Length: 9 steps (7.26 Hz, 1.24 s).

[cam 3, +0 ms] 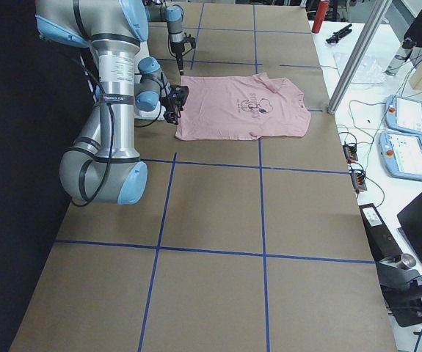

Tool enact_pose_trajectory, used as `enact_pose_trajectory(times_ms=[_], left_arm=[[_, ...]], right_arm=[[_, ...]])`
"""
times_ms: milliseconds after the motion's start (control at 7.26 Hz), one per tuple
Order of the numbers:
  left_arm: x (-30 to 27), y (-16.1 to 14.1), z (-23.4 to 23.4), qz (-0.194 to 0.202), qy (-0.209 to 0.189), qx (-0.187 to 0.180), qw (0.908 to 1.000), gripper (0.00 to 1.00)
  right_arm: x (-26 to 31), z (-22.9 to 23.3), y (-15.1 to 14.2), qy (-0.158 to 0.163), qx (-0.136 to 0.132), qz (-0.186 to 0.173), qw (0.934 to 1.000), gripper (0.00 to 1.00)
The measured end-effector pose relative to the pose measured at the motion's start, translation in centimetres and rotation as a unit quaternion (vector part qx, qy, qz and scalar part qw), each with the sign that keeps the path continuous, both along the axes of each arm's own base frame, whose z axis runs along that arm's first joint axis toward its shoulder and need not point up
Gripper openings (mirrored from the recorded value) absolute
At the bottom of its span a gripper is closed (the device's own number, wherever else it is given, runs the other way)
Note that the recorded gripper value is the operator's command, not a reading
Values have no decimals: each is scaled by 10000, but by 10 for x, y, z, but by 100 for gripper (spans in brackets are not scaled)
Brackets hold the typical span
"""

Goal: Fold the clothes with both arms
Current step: 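Pinch the hem corners with both grippers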

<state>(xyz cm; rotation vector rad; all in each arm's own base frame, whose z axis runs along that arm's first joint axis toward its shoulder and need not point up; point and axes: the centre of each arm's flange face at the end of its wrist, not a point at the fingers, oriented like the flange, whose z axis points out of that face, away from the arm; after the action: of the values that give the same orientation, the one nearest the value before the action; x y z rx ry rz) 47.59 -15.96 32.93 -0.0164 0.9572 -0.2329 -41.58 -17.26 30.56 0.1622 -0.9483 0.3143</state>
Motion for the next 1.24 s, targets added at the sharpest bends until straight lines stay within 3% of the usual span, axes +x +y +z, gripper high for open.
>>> enact_pose_trajectory(times_ms=[413,1240], left_arm=[[13,2,12,19,-160,-21,9999,49],[15,-12,20,-114,-249,-15,9996,45]], right_arm=[[0,-2,1,-26,4,-2,10000,85],[-1,-2,1,-22,7,-5,10000,85]])
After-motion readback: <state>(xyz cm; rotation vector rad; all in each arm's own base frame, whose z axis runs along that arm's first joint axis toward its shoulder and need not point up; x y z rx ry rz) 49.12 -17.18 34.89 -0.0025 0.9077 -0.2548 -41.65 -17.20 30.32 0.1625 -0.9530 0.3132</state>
